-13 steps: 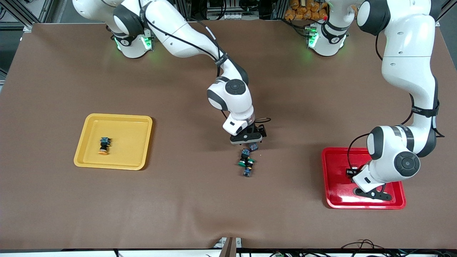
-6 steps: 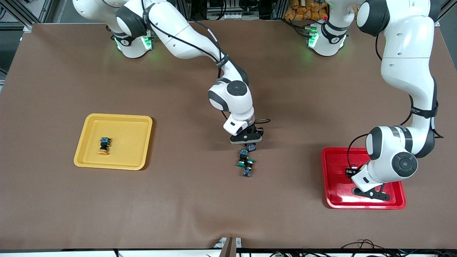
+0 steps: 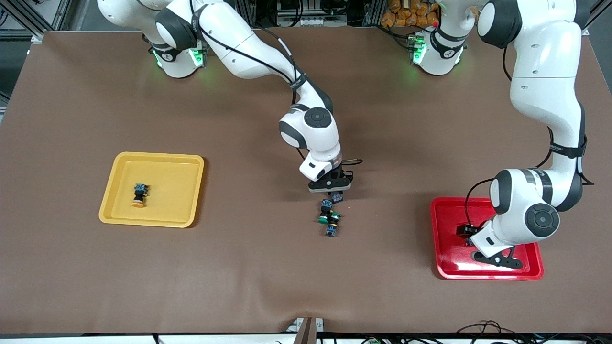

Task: Place red and yellow buttons in trays
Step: 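Place the red button in the red tray while the right gripper grasps a yellow button, then lift the yellow button with the right gripper while the left gripper withdraws, then carry the yellow button over the yellow tray and lower it with the right gripper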

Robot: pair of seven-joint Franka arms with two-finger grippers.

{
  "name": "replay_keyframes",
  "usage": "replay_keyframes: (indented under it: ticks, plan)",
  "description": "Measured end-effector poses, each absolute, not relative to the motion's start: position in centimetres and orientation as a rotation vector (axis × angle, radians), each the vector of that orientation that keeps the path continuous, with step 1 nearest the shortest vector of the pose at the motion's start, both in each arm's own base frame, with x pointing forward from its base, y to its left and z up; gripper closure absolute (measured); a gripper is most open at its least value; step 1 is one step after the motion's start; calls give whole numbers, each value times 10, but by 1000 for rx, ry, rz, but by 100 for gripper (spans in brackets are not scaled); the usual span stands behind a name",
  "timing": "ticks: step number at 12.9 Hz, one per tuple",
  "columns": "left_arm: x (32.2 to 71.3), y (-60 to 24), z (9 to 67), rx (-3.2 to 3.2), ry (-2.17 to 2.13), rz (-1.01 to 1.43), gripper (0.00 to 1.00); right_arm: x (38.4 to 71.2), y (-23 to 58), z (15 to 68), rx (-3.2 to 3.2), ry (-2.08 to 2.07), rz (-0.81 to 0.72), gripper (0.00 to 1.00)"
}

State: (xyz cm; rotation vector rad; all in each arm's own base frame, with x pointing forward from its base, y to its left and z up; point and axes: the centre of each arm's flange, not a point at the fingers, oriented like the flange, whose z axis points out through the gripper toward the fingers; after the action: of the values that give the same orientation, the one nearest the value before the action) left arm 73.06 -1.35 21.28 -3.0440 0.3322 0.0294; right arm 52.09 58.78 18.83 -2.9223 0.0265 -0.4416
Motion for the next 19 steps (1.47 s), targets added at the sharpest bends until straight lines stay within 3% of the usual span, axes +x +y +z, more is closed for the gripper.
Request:
replay_keyframes:
  ticks: [3,6,10,14,16,19]
  plan:
    - [736,-22,231,-3050,315,-22,0,535,585,210,-2878,164,-445,59]
    - [742,-29,265,-3062,233,-104,0,573,558,265,-2770,408,-369,59]
    - [737,-30,347,-3070,127,-151,0,659,434,298,-2860,617,-284,59]
    - [704,-37,454,-3084,72,-105,0,718,259,316,-3014,569,-126,59]
    - [685,-38,497,-3104,54,-95,0,720,173,308,-3060,470,-55,59]
    - [659,-37,545,-3108,-1,-70,0,692,96,288,-3086,370,47,59]
